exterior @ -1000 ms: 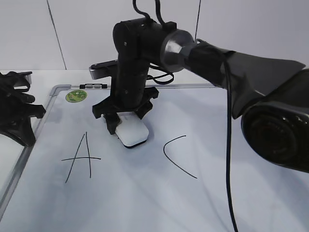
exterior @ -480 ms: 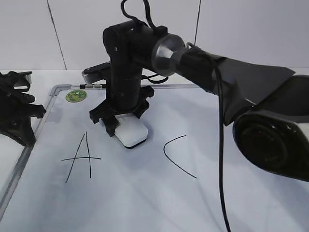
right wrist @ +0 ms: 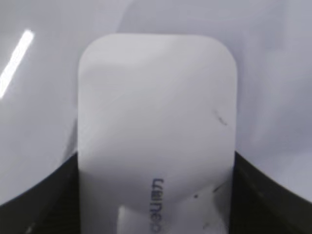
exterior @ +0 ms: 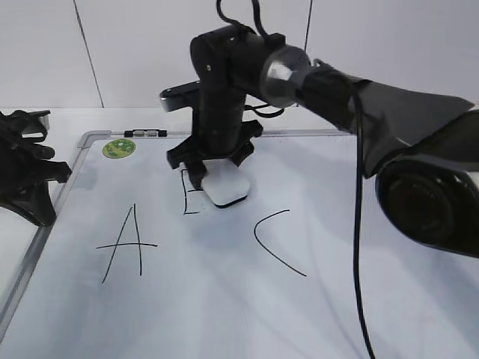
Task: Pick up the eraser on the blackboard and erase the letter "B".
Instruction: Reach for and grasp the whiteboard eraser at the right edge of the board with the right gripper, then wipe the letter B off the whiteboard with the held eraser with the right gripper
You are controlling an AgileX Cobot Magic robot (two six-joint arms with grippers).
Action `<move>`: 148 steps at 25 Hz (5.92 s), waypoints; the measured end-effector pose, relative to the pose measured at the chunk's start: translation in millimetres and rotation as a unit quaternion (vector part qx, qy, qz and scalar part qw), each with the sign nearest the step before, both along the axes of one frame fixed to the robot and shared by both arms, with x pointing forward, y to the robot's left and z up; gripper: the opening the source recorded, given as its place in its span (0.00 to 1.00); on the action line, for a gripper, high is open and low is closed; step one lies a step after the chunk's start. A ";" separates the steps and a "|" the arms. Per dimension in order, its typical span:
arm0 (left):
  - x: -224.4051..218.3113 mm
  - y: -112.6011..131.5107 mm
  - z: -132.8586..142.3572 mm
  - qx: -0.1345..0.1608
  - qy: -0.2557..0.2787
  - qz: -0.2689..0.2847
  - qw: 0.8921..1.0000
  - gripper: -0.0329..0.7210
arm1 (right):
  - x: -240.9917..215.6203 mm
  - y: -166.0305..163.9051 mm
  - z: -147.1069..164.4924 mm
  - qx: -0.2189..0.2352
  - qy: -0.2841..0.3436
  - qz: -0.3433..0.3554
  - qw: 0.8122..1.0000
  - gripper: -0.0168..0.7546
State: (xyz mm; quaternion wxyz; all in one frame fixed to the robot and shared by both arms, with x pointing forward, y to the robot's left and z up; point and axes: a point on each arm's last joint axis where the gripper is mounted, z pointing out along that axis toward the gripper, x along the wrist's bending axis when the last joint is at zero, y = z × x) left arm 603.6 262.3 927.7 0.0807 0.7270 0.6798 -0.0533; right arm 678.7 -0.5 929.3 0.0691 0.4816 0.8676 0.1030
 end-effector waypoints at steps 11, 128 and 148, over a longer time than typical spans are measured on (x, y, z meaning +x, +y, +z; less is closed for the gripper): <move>0.0 0.0 0.0 0.000 0.000 0.000 1.000 0.07 | 25.5 -35.5 2.0 0.001 -0.017 -0.044 0.999 0.73; -4.0 -0.5 0.1 -0.003 0.025 -0.004 1.000 0.07 | -22.6 24.8 17.9 0.070 0.039 0.003 0.997 0.73; -4.6 -0.5 0.1 -0.002 0.028 -0.005 1.000 0.07 | -41.4 41.4 11.6 -0.002 -0.003 0.064 0.998 0.73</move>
